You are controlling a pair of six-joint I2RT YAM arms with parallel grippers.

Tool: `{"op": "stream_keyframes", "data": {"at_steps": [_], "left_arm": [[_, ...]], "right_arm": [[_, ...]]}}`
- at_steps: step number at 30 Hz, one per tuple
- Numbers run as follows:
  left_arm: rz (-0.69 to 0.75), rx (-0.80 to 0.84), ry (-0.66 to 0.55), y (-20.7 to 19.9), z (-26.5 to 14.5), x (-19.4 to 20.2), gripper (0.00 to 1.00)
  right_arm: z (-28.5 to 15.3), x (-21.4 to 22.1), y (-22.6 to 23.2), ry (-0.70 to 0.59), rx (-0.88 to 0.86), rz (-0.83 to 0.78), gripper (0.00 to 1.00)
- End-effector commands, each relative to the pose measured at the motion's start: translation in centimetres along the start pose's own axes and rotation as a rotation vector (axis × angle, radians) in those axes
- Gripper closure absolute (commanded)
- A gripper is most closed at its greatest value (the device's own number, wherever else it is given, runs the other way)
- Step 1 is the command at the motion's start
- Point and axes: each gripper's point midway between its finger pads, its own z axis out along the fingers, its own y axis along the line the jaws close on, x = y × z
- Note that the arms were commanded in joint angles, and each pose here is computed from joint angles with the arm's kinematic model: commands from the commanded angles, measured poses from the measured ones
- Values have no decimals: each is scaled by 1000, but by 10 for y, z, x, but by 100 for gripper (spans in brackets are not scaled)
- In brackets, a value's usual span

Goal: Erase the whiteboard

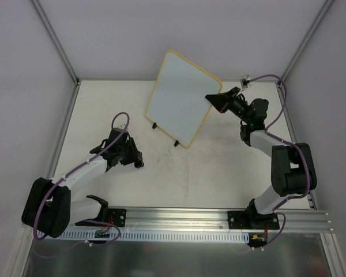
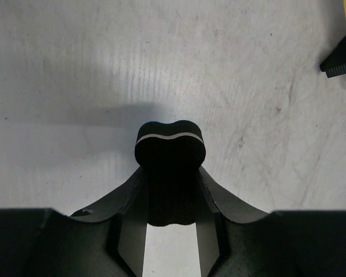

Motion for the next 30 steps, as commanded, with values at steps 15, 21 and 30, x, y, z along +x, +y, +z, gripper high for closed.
{"op": "stream_keyframes", "data": {"at_steps": [15, 21, 30], "left_arm": [[21, 16, -59, -3, -8, -21, 1], [30, 6, -59, -2, -9, -21, 1], [42, -6, -96, 1, -17, -25, 1]], "right_arm": [[-4, 32, 17, 185, -6, 159, 100], [-8, 37, 14, 193, 12, 171, 100], [-10, 41, 9, 201, 20, 178, 95]]}}
